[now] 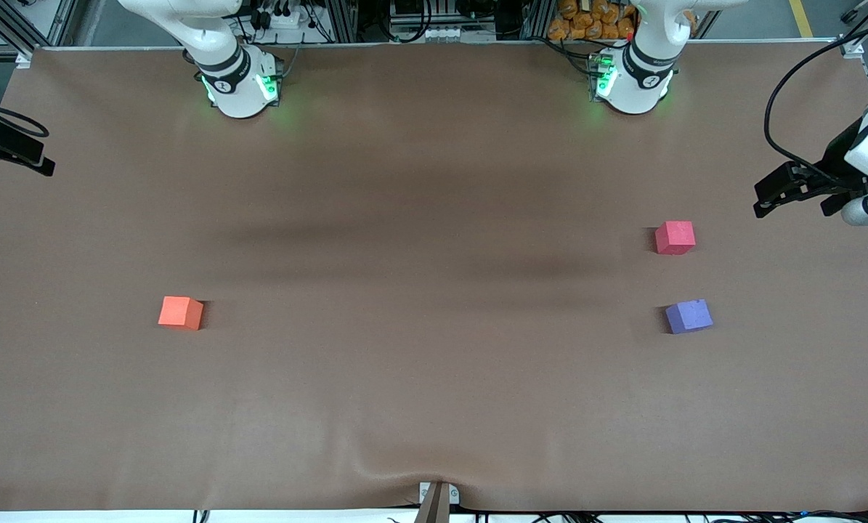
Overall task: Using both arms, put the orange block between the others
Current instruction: 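Move the right gripper out toward the orange cube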
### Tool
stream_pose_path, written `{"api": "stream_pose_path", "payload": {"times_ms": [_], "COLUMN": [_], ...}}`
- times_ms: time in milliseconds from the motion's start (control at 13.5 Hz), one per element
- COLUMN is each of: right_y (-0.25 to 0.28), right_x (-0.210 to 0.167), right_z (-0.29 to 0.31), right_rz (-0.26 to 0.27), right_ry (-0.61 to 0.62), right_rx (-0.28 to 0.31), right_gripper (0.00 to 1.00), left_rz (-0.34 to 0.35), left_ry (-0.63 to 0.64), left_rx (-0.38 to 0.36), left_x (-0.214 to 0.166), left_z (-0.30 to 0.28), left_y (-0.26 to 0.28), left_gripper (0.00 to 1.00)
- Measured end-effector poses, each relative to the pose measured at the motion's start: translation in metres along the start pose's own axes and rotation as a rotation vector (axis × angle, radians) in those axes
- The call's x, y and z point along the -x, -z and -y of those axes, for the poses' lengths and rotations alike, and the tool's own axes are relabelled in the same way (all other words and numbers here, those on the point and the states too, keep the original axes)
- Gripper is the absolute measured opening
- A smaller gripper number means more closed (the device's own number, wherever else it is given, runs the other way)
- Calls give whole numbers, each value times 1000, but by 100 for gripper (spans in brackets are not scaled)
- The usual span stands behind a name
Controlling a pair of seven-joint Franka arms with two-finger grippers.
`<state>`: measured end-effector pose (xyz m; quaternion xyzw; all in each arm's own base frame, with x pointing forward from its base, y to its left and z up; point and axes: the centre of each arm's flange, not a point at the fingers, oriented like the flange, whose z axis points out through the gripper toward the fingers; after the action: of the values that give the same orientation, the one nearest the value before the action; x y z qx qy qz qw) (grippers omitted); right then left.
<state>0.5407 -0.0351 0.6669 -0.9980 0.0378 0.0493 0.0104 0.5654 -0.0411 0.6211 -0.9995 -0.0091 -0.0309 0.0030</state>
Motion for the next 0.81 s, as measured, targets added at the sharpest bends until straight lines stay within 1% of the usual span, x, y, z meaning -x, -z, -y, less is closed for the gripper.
{"api": "stream_pose_path", "payload": {"times_ms": [815], "right_y": [-5], "right_x": [-2], "right_z": [0], "right_rz": [11], "right_ry": [0], "right_rx": [0], "right_gripper": [100], "left_rz": [2], "left_ry": [0], "left_rx": [0], "left_x": [0], "left_z": [0], "left_y": [-1], "left_gripper": [100]}}
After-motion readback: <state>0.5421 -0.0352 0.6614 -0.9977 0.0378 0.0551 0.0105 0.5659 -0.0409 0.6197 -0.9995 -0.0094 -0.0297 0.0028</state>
